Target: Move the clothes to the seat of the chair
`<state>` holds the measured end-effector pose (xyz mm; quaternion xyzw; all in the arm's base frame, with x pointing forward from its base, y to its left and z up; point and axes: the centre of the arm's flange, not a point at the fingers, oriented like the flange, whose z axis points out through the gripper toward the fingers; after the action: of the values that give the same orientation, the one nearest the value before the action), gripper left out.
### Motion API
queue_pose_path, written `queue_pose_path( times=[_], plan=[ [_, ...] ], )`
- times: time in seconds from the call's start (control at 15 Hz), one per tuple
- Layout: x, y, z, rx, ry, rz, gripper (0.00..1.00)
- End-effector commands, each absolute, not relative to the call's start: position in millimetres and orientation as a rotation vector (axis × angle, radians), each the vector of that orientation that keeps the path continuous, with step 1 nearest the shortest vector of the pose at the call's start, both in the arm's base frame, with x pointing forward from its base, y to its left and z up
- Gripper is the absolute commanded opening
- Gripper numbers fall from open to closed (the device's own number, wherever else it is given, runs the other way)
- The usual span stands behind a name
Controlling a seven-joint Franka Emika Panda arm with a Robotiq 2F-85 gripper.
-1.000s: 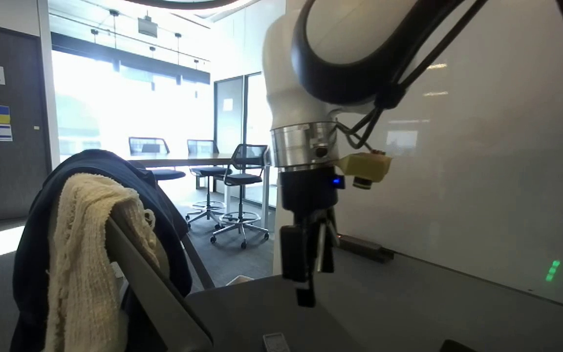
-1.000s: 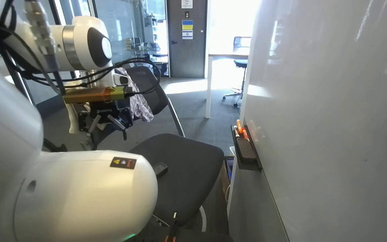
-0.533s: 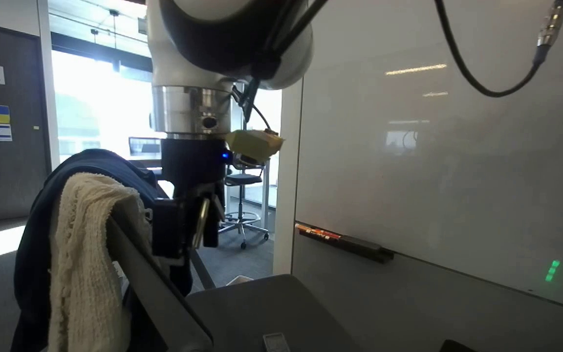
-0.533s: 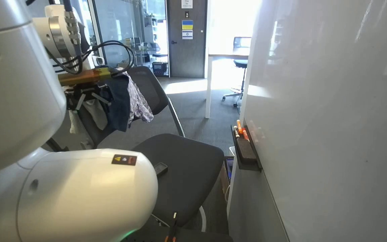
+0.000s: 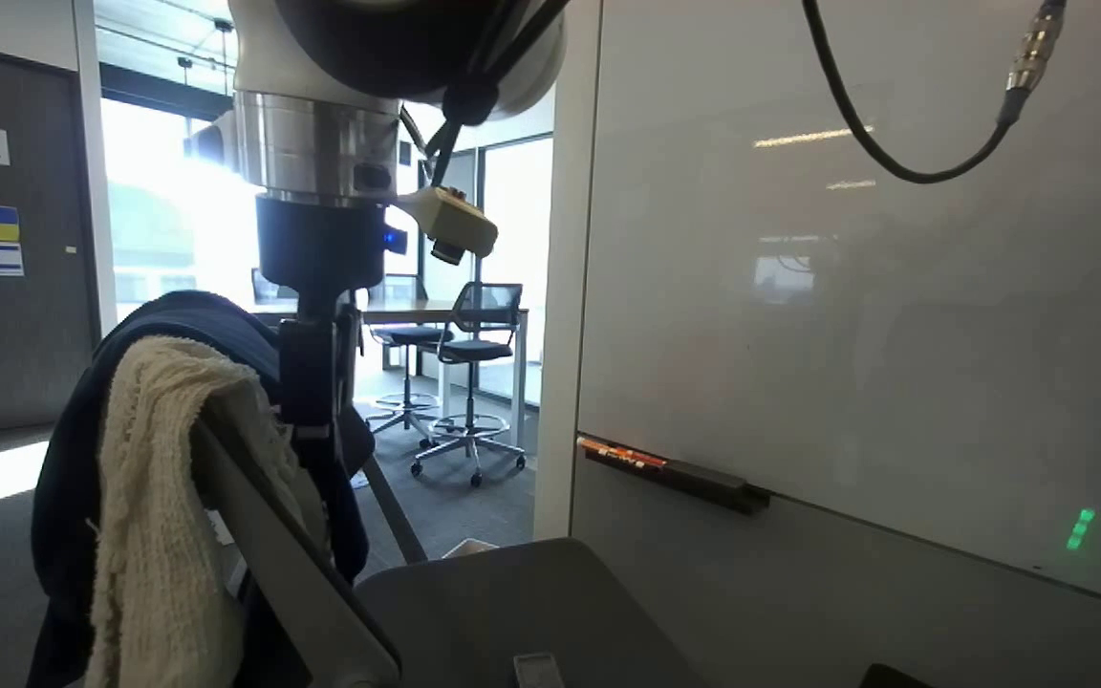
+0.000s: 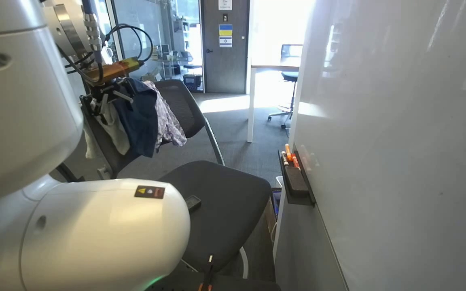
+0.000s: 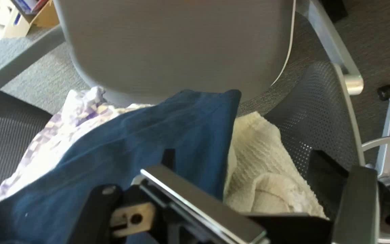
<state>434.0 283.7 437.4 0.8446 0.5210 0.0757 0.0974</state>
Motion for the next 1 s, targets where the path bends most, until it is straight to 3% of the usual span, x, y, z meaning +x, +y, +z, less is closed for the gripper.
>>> queue_pose_path(
  times=[0.0, 0.33, 0.4, 0.93],
  plan=[
    [440, 281, 446, 2.403, 1.658, 0.472, 1.00],
    [445, 257, 424, 2.412, 1.643, 0.777, 1.00],
    [445, 252, 420, 2.410, 1.649, 0.791, 0.79],
    [463, 179, 415, 2.524, 1.604, 0.812, 0.20]
  ],
)
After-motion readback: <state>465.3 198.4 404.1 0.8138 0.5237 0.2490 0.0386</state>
